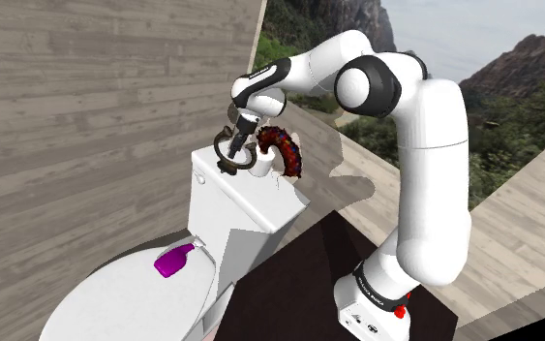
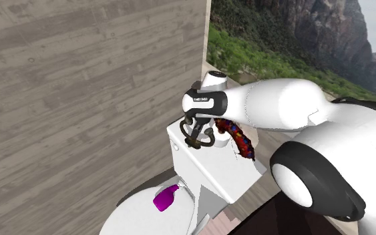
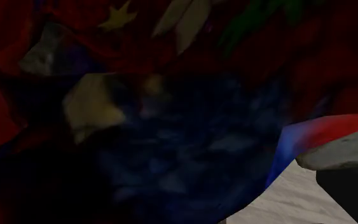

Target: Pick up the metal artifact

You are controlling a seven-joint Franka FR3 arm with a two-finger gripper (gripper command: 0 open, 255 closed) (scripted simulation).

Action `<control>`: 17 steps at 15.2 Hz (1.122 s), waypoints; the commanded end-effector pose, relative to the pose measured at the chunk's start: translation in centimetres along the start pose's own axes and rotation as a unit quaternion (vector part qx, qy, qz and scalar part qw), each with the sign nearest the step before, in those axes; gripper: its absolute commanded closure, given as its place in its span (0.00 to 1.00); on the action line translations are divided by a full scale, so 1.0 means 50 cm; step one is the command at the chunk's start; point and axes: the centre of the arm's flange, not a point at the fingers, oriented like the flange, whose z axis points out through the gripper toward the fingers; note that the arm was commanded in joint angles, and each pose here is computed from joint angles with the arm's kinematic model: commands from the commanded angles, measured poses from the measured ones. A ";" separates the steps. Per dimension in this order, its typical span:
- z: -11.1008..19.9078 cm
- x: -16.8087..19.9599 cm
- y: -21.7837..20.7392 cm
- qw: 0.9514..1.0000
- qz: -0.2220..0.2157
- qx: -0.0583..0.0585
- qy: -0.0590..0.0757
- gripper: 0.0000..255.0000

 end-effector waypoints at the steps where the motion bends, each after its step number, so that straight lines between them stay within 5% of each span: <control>1: 0.024 -0.001 0.005 1.000 -0.002 0.001 0.000 0.00; 7: 0.071 -0.007 0.016 1.000 -0.002 0.001 0.000 0.00; 8: 0.069 -0.003 0.016 1.000 -0.002 0.001 0.000 1.00; 17: 0.071 -0.007 0.016 1.000 -0.002 0.001 0.000 1.00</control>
